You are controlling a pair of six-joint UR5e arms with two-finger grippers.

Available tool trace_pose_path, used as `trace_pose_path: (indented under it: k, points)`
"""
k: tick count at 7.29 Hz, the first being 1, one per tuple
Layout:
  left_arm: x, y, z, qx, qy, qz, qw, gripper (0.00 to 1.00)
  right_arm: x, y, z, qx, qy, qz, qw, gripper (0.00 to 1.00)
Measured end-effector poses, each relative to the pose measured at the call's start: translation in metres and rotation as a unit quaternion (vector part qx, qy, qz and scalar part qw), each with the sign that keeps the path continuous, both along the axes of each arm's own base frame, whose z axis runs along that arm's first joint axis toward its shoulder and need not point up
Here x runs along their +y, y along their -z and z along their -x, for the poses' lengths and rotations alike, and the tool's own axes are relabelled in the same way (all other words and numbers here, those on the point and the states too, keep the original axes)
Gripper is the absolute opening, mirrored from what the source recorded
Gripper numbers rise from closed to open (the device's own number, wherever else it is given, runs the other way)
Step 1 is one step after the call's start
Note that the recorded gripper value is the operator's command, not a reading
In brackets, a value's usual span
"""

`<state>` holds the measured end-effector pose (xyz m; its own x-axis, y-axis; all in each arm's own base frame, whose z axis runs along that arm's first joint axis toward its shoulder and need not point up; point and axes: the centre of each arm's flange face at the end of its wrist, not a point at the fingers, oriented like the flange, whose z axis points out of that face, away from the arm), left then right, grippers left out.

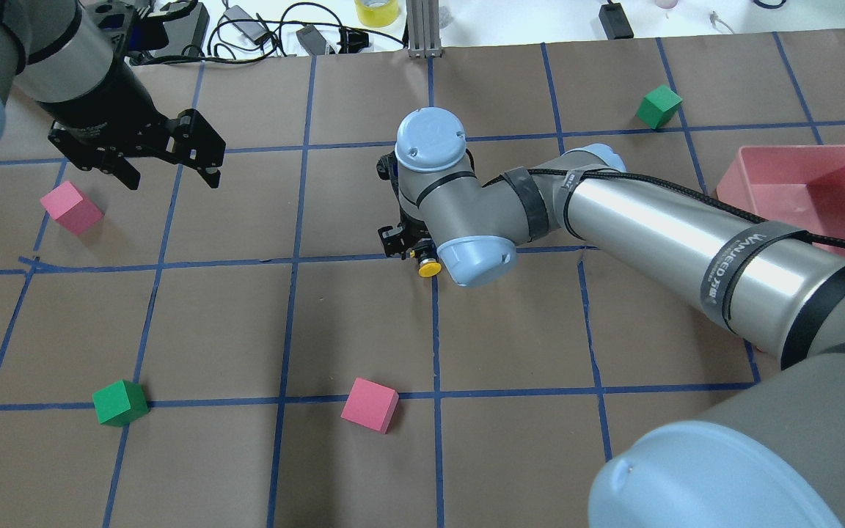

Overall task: Align button upright
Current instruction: 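Lower the button switch onto the table and open the right gripper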

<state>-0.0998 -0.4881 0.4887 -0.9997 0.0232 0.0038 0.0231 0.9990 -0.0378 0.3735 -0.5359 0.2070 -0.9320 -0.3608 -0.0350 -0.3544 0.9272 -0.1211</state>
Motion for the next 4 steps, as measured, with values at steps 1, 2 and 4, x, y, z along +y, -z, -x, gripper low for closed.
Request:
trace_pose_path:
  k: [1,2,4]
  points:
    - [0.001,-0.002,0.0,0.0,0.001,0.0,1.0,1.0,-0.001,-0.016,0.002,-0.001,-0.006,0.01,0.9999,1.0]
    - [0.0,-0.002,0.0,-0.001,0.0,-0.001,1.0,1.0,-0.002,-0.038,0.009,-0.002,-0.008,0.019,0.9998,1.0]
    - [-0.003,0.004,-0.005,0.0,-0.002,-0.006,1.0,1.0,-0.012,-0.105,0.059,0.002,0.021,0.009,0.9997,1.0]
